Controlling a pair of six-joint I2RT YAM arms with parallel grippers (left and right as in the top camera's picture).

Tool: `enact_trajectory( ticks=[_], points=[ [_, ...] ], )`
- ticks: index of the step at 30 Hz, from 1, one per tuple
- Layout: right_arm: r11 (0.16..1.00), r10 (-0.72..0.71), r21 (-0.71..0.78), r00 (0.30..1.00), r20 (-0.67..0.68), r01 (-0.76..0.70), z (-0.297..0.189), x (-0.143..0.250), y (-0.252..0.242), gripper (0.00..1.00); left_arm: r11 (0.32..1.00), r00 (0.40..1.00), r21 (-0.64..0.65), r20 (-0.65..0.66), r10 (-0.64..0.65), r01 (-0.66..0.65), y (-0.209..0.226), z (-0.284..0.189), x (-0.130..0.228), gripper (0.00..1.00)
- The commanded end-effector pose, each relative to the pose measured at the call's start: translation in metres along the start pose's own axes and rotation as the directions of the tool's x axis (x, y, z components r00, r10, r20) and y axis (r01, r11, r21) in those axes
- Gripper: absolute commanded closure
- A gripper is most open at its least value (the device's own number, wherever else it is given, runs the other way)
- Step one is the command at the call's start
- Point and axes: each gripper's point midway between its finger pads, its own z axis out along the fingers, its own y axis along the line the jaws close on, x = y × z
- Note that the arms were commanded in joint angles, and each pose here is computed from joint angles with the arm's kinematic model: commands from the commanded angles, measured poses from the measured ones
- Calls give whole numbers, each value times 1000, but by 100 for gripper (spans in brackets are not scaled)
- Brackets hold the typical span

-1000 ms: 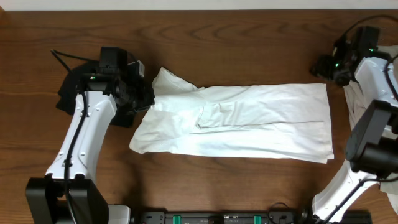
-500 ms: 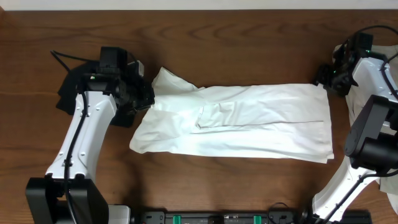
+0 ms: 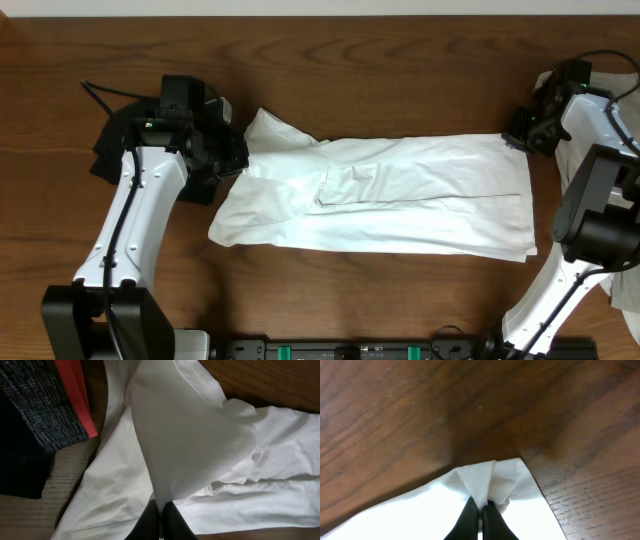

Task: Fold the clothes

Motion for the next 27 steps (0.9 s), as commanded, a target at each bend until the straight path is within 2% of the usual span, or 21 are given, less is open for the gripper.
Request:
enact_trajectory(
  ticks=[1,9,13,18,21,27],
  points=[
    [997,-13,-74,1000,8,14,-7,-5,7,99,1000,1000,-2,25,-7,7,-1,-6,-6,94],
    [981,-27,-187,997,72,40,-60,-12,15,99,999,999,39,48,4,-6,-13,-18,-13,94],
    [983,-9,-182,994,105,28,-95,-9,7,99,999,998,43,64,10,-13,-17,-29,-15,94],
    [998,42,-53,997,63,-39,-118,12,-25,99,1000,1000,25,11,-8,8,-13,-30,-1,94],
    [997,74,28,997,8,-74,-126,31,-44,99,999,999,-40,-37,-30,29,-1,-31,13,94],
    [997,56,48,994,-94,-52,-128,56,-52,99,986,990,-156,-119,-70,51,21,-35,37,94]
  ],
)
